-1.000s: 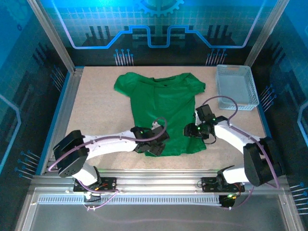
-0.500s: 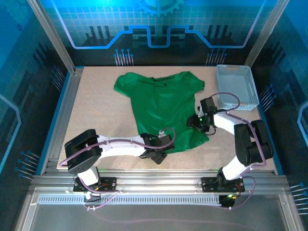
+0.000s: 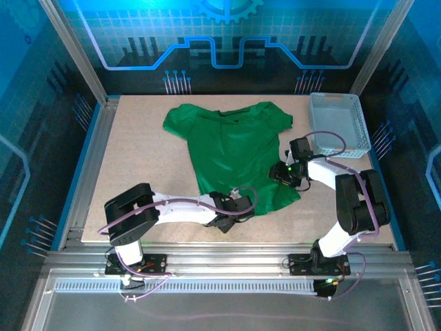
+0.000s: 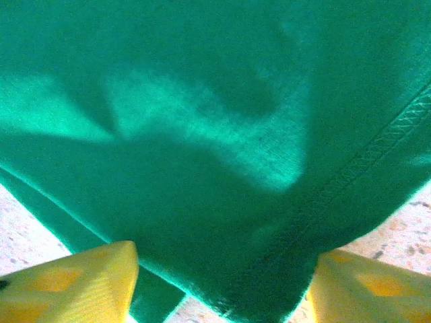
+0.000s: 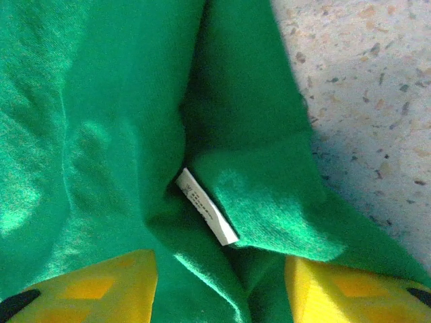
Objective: Fold the inside-out t-shirt
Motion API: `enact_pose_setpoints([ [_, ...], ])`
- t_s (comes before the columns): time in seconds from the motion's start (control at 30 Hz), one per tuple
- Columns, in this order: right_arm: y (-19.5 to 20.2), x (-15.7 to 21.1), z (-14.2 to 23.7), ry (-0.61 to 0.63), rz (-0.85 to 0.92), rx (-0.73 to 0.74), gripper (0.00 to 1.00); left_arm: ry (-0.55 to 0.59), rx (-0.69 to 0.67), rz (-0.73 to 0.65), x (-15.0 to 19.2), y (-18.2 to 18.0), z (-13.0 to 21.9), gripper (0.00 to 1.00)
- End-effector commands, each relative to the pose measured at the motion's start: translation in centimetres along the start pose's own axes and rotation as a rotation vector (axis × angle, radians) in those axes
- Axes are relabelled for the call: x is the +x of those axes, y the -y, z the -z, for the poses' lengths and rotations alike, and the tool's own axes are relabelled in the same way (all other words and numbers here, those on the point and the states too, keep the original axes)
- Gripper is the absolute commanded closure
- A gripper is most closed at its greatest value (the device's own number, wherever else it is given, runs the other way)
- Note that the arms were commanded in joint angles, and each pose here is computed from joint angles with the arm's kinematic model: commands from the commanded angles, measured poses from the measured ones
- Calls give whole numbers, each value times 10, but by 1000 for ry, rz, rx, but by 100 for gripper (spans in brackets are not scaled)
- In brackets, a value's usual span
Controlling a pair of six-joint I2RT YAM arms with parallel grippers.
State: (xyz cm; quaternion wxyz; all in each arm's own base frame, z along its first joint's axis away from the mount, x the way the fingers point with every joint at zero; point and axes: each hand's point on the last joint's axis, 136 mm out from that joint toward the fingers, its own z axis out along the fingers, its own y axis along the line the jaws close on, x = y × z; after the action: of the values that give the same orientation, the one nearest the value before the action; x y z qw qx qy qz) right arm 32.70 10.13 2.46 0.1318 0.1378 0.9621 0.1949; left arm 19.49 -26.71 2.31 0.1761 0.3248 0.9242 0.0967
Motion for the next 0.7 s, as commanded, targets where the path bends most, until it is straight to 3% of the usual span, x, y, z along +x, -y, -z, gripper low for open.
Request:
enact_pose_setpoints([
  [0.0,-2,-8,2,19,6,-19,46,31,-69,-3,-12,-9,2,45],
  [0.23,-7,-12,20,63,36,-27,43,95,-65,37,-31,-13,11,79],
  [0.5,-12,-8,42,110,78,-41,41,146,4,75,-44,-11,22,100],
  [0.67,-23,1,62,171,129,-106,39,191,77,154,-56,-16,34,100],
])
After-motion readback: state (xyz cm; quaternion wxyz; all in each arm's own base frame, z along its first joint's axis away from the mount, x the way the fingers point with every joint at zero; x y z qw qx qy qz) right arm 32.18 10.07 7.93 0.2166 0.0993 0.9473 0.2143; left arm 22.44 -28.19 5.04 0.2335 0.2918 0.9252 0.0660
